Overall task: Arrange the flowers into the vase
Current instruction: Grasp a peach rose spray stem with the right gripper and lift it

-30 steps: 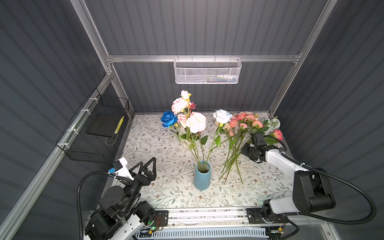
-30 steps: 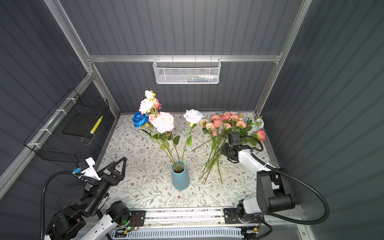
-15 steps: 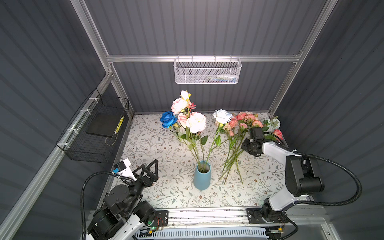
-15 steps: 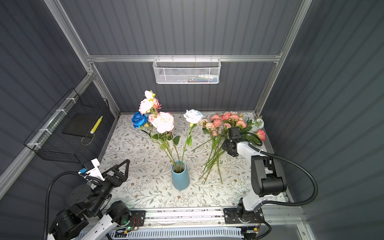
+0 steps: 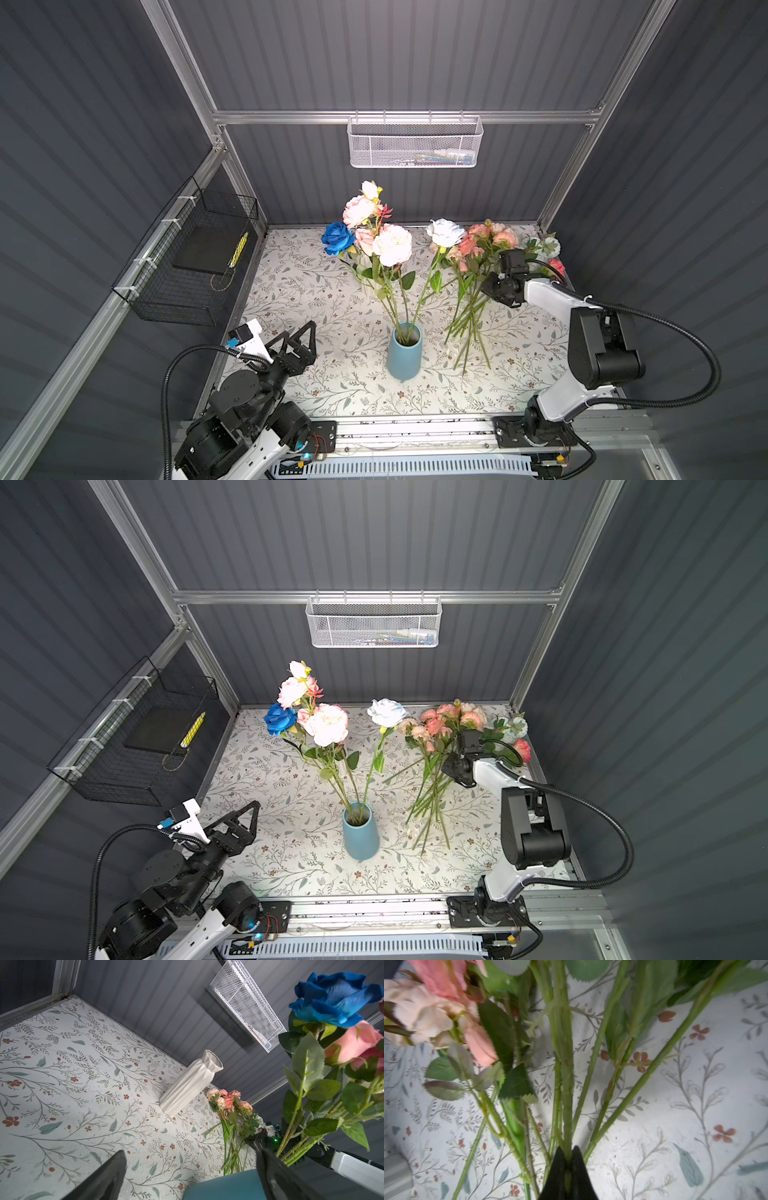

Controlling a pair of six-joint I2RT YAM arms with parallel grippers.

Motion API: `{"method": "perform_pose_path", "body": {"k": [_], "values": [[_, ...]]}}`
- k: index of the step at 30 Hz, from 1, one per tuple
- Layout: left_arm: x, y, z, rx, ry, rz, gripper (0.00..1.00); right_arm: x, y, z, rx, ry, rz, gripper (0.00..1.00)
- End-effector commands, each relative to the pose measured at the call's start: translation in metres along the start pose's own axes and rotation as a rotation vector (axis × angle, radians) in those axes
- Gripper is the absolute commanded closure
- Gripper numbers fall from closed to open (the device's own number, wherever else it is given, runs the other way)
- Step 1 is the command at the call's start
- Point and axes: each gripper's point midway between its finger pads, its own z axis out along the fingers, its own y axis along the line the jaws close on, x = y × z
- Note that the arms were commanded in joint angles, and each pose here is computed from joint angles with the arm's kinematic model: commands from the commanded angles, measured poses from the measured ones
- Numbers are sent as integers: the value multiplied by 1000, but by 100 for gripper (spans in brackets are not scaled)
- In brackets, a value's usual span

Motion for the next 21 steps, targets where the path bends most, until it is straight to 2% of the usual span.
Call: {"method": "perform_pose_path", "body": {"k": [1, 7, 10, 21], "values": [[-4, 3, -4, -11, -16, -1, 0, -7, 10, -29, -39, -57, -45, 100], [-4, 4, -2, -19, -21, -4, 0, -8, 23, -78, -130, -183, -118, 100], [-5, 4, -2, -22, -24, 1, 0, -7, 35, -115, -200, -273, -172, 100], [-8, 5, -2, -38, -30, -2, 0, 18, 89, -281, -577, -595, -355, 100]]}}
